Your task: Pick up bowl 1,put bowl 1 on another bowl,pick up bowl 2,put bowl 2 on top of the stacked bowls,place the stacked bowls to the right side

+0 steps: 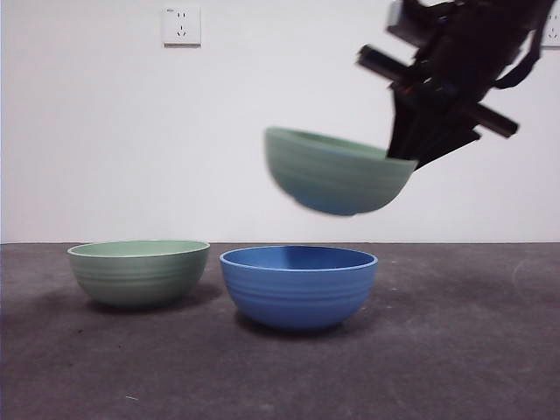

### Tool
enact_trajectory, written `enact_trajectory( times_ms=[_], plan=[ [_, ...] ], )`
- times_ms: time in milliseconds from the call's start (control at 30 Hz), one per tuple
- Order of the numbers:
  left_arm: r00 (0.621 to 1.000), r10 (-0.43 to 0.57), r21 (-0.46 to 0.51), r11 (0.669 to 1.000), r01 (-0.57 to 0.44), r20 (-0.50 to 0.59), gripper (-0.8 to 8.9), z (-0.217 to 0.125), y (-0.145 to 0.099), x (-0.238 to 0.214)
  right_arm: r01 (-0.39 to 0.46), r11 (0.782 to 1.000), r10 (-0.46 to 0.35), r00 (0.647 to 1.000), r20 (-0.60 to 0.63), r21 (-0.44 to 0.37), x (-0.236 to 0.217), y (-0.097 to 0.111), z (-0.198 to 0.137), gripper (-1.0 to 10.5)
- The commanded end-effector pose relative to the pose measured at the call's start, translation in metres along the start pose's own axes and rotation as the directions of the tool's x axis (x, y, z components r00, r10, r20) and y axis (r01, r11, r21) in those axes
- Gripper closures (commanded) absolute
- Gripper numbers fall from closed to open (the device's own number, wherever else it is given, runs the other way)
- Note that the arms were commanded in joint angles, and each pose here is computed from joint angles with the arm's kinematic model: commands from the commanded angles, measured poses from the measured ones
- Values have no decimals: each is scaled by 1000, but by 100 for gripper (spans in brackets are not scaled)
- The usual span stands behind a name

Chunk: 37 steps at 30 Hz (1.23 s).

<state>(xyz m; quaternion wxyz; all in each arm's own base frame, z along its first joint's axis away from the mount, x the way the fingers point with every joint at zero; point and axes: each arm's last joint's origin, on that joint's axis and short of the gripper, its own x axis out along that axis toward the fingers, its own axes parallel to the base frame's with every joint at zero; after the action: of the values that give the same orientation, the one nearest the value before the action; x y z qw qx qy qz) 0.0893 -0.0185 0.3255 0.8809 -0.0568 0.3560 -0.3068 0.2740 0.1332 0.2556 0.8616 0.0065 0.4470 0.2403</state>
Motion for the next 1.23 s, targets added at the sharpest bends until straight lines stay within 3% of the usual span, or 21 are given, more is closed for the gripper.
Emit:
enact_trajectory(
  times_ms=[33, 500, 600, 733, 900, 1100, 1233],
  plan=[
    [1000, 3, -3, 1000, -3, -1, 228, 0, 0, -1, 26, 999, -27, 999, -27, -39, 14, 11, -3, 959],
    [1000, 3, -3, 1000, -3, 0, 228, 0, 0, 0, 35, 997, -43, 991, -128, -69, 59, 18, -15, 958],
    [1000, 3, -5, 1000, -3, -4, 228, 1, 1, 1, 28, 997, -37, 991, -127, -68, 59, 18, -14, 914],
    [1000, 1, -18, 1000, -1, -23, 228, 4, 4, 5, 20, 998, -28, 991, -129, -67, 59, 19, -15, 773],
    [999, -1, -27, 1000, 0, -34, 228, 11, 12, 14, -54, 997, 45, 989, -138, -64, 59, 23, -15, 752],
    [999, 16, -61, 998, -18, -39, 228, 26, 27, 32, -50, 996, 42, 994, -98, -73, 40, 27, -11, 752],
    [995, 82, -89, 992, -87, -63, 228, 36, 42, 51, 6, 996, -7, 1000, -18, -87, 8, 29, -6, 752]
  ],
)
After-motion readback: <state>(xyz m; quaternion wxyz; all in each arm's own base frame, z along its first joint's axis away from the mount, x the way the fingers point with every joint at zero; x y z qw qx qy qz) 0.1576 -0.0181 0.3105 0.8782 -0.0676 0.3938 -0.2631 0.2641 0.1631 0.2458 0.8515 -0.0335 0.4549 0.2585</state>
